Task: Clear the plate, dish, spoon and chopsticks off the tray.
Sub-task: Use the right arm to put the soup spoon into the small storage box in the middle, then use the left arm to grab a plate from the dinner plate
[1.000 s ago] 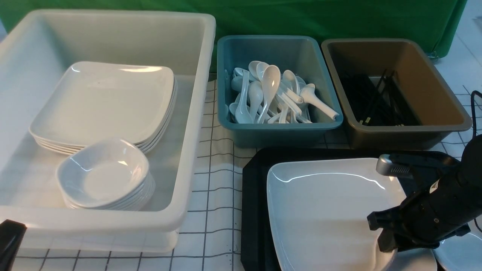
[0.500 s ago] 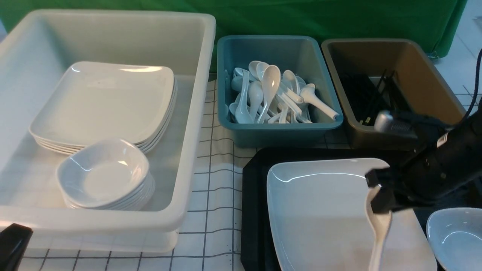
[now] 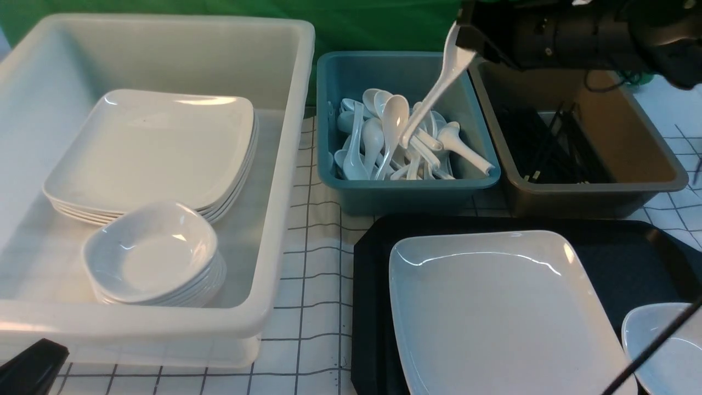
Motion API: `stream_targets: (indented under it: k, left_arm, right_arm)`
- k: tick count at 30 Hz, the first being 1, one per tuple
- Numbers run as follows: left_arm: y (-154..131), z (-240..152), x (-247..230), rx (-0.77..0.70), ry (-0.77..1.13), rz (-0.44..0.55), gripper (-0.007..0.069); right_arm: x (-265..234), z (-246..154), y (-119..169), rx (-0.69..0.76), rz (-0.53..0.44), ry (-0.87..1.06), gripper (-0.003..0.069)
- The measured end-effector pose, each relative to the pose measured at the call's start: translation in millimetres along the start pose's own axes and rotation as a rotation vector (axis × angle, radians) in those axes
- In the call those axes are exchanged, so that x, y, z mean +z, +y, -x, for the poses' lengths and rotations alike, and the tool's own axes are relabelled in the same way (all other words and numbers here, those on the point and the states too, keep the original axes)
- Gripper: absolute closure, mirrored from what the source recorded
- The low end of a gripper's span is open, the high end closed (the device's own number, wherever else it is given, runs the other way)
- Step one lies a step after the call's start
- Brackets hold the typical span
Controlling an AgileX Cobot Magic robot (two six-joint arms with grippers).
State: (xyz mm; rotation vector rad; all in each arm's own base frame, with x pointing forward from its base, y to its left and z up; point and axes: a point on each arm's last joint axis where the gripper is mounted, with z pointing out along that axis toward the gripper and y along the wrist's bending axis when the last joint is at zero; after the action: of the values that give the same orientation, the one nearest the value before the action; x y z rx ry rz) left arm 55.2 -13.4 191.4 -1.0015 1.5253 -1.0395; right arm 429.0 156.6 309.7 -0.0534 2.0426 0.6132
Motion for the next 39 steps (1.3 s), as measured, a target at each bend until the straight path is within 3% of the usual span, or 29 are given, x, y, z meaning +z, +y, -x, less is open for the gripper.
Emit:
stream_targets:
  k: [2, 5, 7, 9, 11, 12, 14, 17, 18, 19, 23, 27, 28, 33, 39]
  left_arm:
    - [-0.5, -0.3, 0.0, 0.006, 0.004, -0.006, 0.0603]
    - [-0.7, -1.8, -0.1, 0.030, 0.021, -0.006, 0.0603]
    - [-2.9, -3.5, -1.0, 0.046, 0.046, -0.002, 0.0603]
    - [-22.3, -3.8, -7.7, 0.114, 0.091, -0.037, 0.0603]
    - [-32.7, -2.4, -11.5, 0.145, 0.095, -0.063, 0.0603]
    - [-51.2, 0.4, -19.1, 0.183, 0.093, -0.110, 0.0603]
    - [-72.5, 2.6, -29.2, 0.228, 0.105, -0.151, 0.0603]
    - [-108.9, 4.6, -41.3, 0.342, 0.185, -0.155, 0.0603]
    - [-111.0, 4.5, -41.7, 0.350, 0.194, -0.152, 0.0603]
    - [-128.9, 3.3, -44.9, 0.429, 0.295, -0.120, 0.0603]
    - [-155.6, 3.0, -29.4, 0.584, 0.601, 0.018, 0.0603]
    - [-173.9, 10.6, 0.1, 0.664, 0.774, 0.073, 0.0603]
    - [-178.8, 16.0, 27.5, 0.655, 0.839, 0.102, 0.0603]
    - [-173.4, 14.4, 78.1, 0.585, 0.988, 0.109, 0.0603]
    - [-168.8, -34.0, 110.8, 0.575, 1.253, 0.082, 0.0603]
  right_arm:
    - [16.7, -2.4, -5.4, -0.021, -0.011, -0.007, 0.0431]
    - [33.9, -14.1, -11.7, -0.018, -0.011, 0.050, 0.0270]
    - [35.8, -19.3, -11.4, -0.013, 0.001, 0.094, 0.0210]
    - [34.6, -28.0, -8.5, -0.021, 0.036, 0.191, 0.0151]
    - [31.9, -28.9, -6.2, -0.026, 0.050, 0.218, 0.0164]
    - [25.3, -27.6, -3.4, -0.032, 0.070, 0.252, 0.0204]
    - [10.3, -22.8, 1.8, -0.037, 0.106, 0.308, 0.0311]
    - [-34.0, -5.3, 14.8, -0.071, 0.183, 0.391, 0.0561]
    - [-37.4, -4.1, 15.7, -0.073, 0.188, 0.397, 0.0561]
    - [-70.3, 4.1, 26.6, -0.114, 0.245, 0.463, 0.0621]
    - [-141.6, 8.2, 47.1, -0.201, 0.331, 0.632, 0.0629]
    - [-191.8, 3.2, 61.7, -0.246, 0.304, 0.608, 0.0629]
    - [-217.9, -6.8, 65.0, -0.264, 0.281, 0.601, 0.0629]
    - [-275.8, -41.6, 59.1, -0.289, 0.212, 0.584, 0.0626]
    - [-329.0, -101.0, 35.4, -0.266, 0.058, 0.573, 0.0626]
